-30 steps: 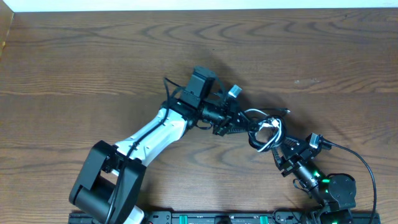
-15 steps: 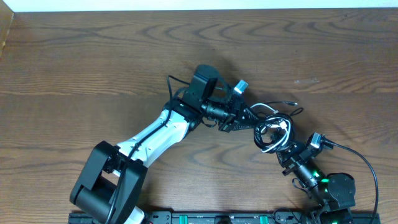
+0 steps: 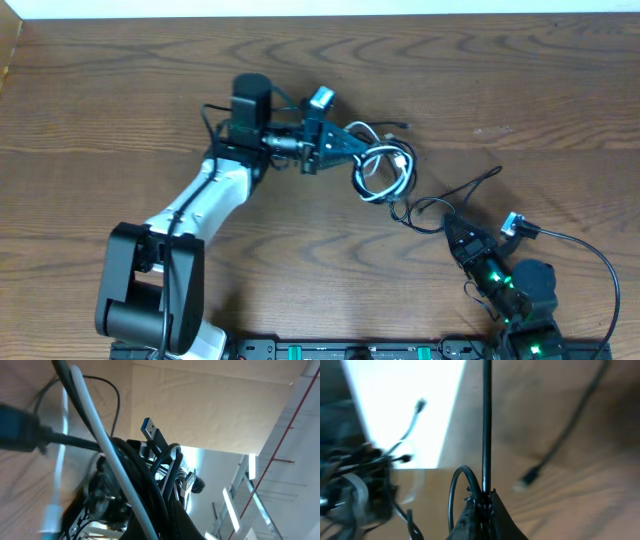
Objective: Untangle cables
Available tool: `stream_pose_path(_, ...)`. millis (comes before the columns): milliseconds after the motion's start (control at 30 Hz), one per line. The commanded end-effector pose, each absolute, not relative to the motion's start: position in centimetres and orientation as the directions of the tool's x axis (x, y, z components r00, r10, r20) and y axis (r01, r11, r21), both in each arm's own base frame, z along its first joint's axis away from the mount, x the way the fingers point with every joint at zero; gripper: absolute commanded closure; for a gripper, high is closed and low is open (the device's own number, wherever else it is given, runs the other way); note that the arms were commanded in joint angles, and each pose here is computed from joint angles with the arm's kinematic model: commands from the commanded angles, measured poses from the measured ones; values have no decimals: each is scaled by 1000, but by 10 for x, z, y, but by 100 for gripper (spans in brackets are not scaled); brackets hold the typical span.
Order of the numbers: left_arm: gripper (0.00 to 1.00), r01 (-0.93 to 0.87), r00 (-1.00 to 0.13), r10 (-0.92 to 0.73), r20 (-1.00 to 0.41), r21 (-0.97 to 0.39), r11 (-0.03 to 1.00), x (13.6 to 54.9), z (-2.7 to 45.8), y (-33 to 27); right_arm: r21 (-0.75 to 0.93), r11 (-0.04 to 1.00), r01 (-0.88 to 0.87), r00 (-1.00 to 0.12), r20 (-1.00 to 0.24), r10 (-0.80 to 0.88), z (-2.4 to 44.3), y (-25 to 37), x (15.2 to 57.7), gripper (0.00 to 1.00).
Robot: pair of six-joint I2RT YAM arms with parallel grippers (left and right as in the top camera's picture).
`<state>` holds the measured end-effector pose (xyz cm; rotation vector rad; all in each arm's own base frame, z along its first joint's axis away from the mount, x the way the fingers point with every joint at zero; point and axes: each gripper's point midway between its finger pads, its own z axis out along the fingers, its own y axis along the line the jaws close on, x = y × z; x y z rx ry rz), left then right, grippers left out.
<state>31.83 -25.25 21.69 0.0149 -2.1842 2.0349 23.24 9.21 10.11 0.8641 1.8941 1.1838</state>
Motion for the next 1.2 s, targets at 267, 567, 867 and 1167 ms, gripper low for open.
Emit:
stream_pose_path(267,92,138,-981,137,-137,-990,-7,321,246,-236,724,638,261,-481,-476,737,55,58,237,98)
stream_pose_path(567,92,298,-946,125,-299,-954,-27,324,247,-233,684,697,215,-464,-556,689,62,54,242,37)
stream_pose_path(867,92,502,-856,112,-504,-864,-51,324,247,-233,826,524,-207,-565,-539,625,136,120,239,19)
stream_pose_path(1167,92,344,-936,95,-340,-938,32,324,230,-261,938,253,-239,-654,-348,671,177,142,226,11)
